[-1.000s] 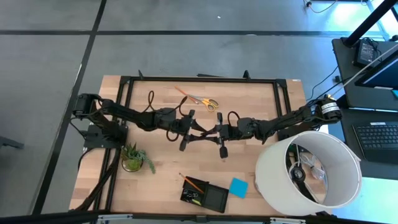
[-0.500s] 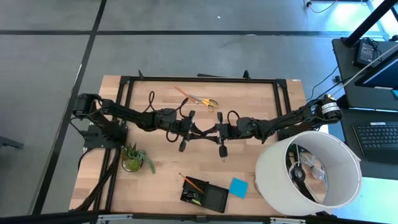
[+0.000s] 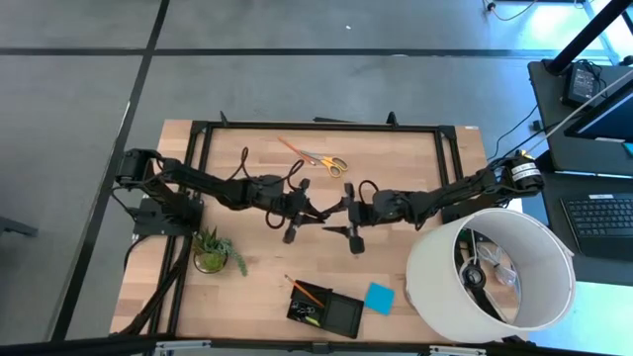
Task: Pick and place office supplies into organizer
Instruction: Put the black pen into the black desk organizer
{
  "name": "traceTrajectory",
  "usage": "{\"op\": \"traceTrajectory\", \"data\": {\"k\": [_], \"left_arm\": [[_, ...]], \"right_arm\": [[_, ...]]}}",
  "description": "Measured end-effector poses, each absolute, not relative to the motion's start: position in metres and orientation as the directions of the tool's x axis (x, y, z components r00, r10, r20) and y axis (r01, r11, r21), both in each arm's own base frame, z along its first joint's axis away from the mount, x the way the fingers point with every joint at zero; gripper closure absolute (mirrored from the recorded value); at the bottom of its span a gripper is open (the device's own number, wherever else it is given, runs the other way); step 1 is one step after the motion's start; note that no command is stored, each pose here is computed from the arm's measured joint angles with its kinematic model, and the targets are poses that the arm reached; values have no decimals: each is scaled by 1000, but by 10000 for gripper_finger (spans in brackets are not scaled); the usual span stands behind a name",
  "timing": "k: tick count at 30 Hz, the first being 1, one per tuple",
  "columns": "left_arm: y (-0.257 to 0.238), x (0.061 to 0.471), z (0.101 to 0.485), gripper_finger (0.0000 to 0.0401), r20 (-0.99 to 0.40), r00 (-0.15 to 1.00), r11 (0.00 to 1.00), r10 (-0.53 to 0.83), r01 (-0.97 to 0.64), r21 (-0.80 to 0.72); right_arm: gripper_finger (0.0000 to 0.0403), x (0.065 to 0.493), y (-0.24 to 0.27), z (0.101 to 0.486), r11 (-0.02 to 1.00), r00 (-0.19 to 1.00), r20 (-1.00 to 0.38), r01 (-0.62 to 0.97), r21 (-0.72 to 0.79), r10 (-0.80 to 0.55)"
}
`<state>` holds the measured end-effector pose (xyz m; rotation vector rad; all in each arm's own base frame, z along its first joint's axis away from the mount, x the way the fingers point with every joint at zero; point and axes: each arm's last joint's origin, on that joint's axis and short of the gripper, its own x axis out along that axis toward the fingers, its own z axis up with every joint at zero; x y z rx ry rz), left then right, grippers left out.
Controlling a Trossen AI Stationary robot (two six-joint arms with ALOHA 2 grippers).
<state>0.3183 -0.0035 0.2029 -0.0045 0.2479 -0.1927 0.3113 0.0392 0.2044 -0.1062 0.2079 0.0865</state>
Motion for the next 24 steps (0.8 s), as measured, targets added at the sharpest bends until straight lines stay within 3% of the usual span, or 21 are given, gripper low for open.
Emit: {"op": "traceTrajectory", "data": {"k": [7,10,18,24], "left_arm": [[-21,316,207,374,-230,930,958,-288,283,-55],[-33,316,216,374,-148,928,939,-341,330,-95],[-81,307,229,373,-18,853,842,-522,512,-169],[-110,301,235,373,71,880,869,-470,475,-139]], "right_arm": [[181,304,34,187,988,916,-396,9,-151,-69],[180,300,31,181,981,873,-456,115,-157,-175],[184,298,29,180,975,855,-471,168,-143,-217],[185,300,29,183,975,872,-438,178,-131,-218]]}}
